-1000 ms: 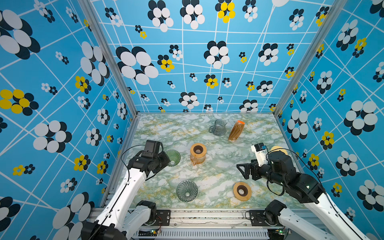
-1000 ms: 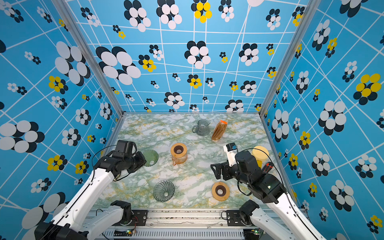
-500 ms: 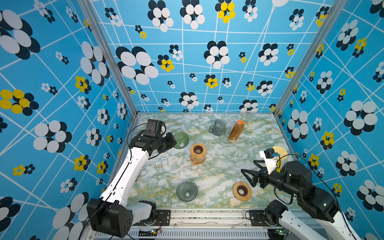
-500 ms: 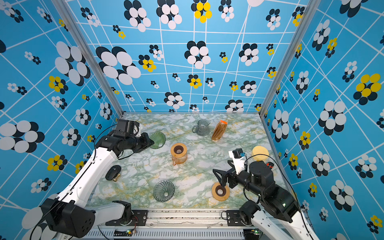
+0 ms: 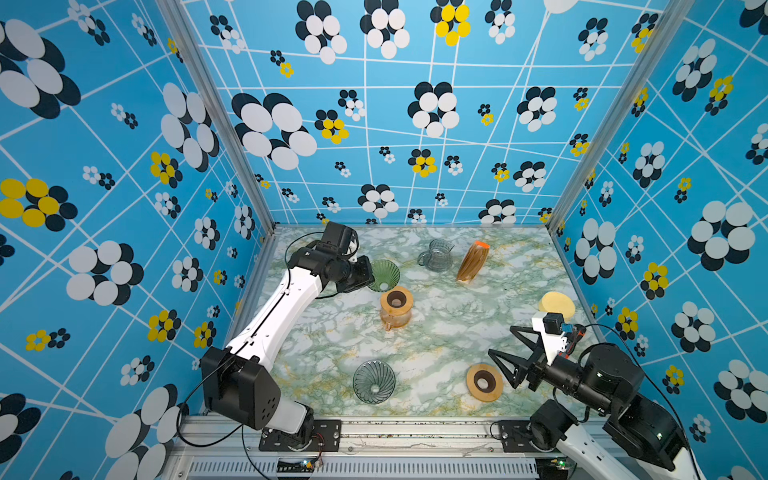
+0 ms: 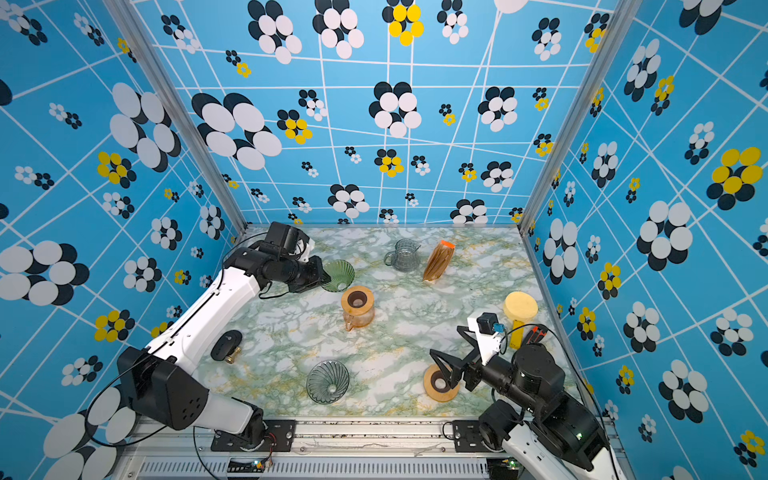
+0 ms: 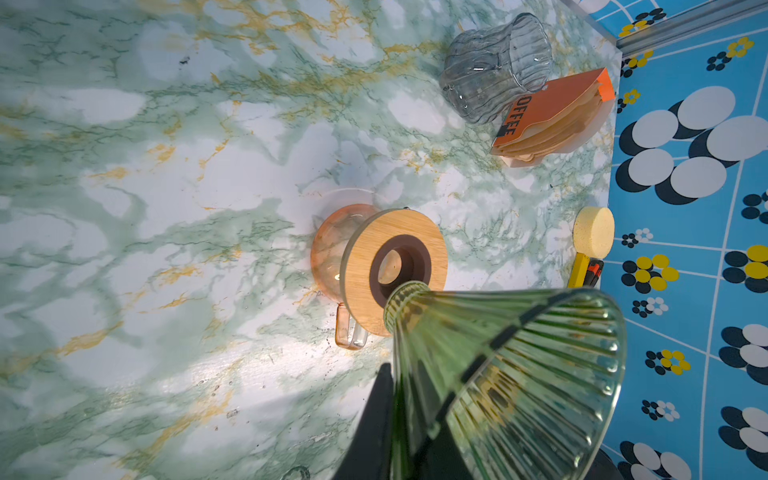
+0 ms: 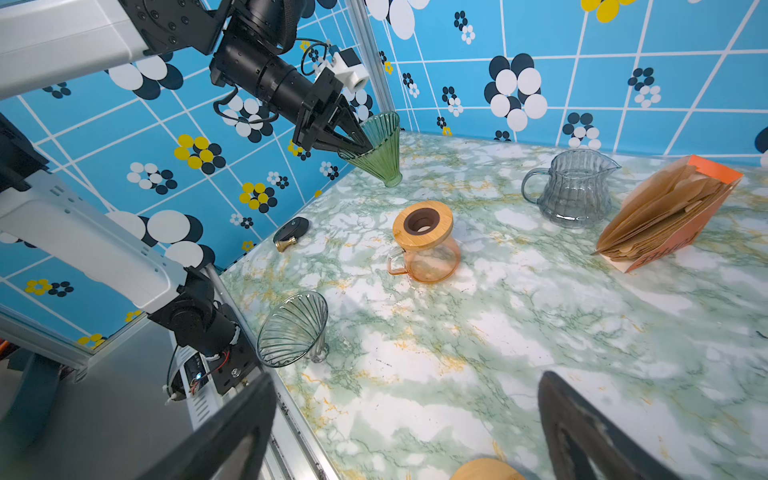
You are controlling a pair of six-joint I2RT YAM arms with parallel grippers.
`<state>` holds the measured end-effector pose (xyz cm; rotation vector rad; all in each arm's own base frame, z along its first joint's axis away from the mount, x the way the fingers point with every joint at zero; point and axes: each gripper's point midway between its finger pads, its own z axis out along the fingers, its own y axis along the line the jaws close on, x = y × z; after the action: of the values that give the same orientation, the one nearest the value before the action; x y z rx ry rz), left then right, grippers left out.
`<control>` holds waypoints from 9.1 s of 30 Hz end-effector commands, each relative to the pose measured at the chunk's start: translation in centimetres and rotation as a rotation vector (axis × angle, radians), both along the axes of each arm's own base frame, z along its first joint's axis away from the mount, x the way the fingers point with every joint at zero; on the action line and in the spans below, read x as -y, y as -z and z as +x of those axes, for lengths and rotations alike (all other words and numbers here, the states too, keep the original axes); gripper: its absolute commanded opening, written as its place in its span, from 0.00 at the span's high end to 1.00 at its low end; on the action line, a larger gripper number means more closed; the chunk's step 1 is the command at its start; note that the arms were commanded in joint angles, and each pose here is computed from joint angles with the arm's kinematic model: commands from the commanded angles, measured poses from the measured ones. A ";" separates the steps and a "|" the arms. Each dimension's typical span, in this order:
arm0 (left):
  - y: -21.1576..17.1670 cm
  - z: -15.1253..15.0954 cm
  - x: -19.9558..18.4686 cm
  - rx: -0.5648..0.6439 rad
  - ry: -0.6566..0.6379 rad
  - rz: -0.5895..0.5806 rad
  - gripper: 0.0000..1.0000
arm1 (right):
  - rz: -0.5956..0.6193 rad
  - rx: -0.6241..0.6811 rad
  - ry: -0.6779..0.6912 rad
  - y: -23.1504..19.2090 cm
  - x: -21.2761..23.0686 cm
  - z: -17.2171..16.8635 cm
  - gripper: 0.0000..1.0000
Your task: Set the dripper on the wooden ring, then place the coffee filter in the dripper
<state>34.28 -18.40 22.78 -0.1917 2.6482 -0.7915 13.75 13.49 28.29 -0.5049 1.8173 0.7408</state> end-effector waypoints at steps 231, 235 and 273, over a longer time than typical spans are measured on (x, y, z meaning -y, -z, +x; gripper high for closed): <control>-9.4 -5.1 12.0 0.646 0.660 -0.131 0.01 | 0.018 -0.762 0.920 11.2 5.0 37.0 0.80; -9.6 -5.3 12.0 0.650 0.661 -0.127 0.01 | 0.022 -0.769 0.934 11.5 5.1 37.4 0.82; -10.1 -5.7 11.9 0.670 0.676 -0.132 0.01 | 0.007 -0.814 0.940 14.7 5.5 39.7 0.81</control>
<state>29.42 -30.31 31.60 0.8059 2.0353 -0.9930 53.14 8.11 13.93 0.7554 2.4416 0.2784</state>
